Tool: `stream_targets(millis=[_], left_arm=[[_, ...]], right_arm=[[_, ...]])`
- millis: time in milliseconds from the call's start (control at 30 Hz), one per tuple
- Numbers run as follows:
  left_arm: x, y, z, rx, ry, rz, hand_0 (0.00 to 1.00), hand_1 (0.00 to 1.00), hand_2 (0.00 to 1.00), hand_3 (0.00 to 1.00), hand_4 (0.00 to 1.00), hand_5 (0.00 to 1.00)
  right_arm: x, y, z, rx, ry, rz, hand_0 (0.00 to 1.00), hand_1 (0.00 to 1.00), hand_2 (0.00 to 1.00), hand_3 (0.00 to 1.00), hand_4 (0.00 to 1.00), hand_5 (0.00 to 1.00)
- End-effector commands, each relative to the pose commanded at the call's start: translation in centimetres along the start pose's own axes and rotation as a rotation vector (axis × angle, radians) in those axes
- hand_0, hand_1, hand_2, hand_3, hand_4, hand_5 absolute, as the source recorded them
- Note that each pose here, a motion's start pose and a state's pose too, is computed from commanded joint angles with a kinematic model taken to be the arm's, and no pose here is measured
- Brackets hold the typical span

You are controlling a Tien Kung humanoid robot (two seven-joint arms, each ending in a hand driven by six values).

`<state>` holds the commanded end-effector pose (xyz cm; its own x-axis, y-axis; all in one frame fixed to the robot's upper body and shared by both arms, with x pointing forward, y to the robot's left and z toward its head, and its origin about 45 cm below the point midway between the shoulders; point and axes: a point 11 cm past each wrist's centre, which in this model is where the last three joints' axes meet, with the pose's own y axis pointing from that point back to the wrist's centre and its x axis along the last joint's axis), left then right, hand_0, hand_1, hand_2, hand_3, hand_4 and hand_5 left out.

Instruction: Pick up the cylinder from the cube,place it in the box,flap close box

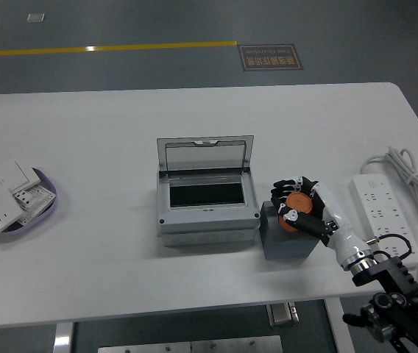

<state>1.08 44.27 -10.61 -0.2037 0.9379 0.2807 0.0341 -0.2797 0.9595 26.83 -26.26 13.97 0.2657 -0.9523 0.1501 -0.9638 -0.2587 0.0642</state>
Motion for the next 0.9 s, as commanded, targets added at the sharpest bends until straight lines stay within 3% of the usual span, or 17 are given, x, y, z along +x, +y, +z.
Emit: stream_targets(millis=[67,100,300,333,500,533,700,733,900], left_arm=[[0.04,0.00,0.00,0.001,0.000,0.001,0.631,0.658,0.579,0.669,0.709,0.334],[0.07,0.01,0.01,0.002,0.000,0.001,0.630,0.654,0.579,0.668,0.705,0.334],[0.09,0.01,0.04,0.003,-0.001,0.002,0.630,0.654,0.579,0.668,0.705,0.334],[0.08,0.01,0.04,0.004,-0.002,0.001,0.630,0.655,0.580,0.670,0.703,0.331],[0.02,0.02,0.07,0.004,-0.003,0.000,0.630,0.655,0.580,0.670,0.703,0.331],[0.03,0.02,0.06,0.004,-0.003,0.001,0.630,0.654,0.580,0.668,0.704,0.336],[0.04,0.02,0.12,0.005,-0.004,0.001,0.630,0.654,0.580,0.668,0.704,0.336],[0.05,0.03,0.16,0.004,-0.004,0.001,0.629,0.654,0.579,0.668,0.704,0.334],[0.13,0.06,0.36,0.000,-0.007,0.003,0.629,0.654,0.579,0.668,0.704,0.334]], right_arm=[[0.02,0.00,0.05,-0.002,0.003,-0.002,0.558,0.577,0.547,0.547,0.706,0.139],[0.03,0.00,0.10,-0.005,0.006,-0.003,0.550,0.580,0.538,0.545,0.701,0.192],[0.06,-0.01,0.15,-0.007,0.018,-0.006,0.550,0.580,0.538,0.545,0.701,0.192],[0.06,-0.01,0.15,-0.007,0.020,-0.006,0.608,0.584,0.536,0.545,0.615,0.160],[0.07,-0.01,0.06,0.001,0.025,0.001,0.608,0.584,0.536,0.545,0.615,0.160],[0.07,-0.01,0.05,0.001,0.026,0.002,0.669,0.578,0.516,0.524,0.459,0.002],[-0.07,-0.10,0.09,-0.002,0.031,-0.009,0.669,0.578,0.516,0.524,0.459,0.002],[-0.09,-0.12,0.10,-0.003,0.032,-0.012,0.514,0.515,0.459,0.446,0.076,0.002],[-0.15,-0.17,0.17,-0.008,0.036,-0.020,0.514,0.515,0.459,0.446,0.076,0.002]])
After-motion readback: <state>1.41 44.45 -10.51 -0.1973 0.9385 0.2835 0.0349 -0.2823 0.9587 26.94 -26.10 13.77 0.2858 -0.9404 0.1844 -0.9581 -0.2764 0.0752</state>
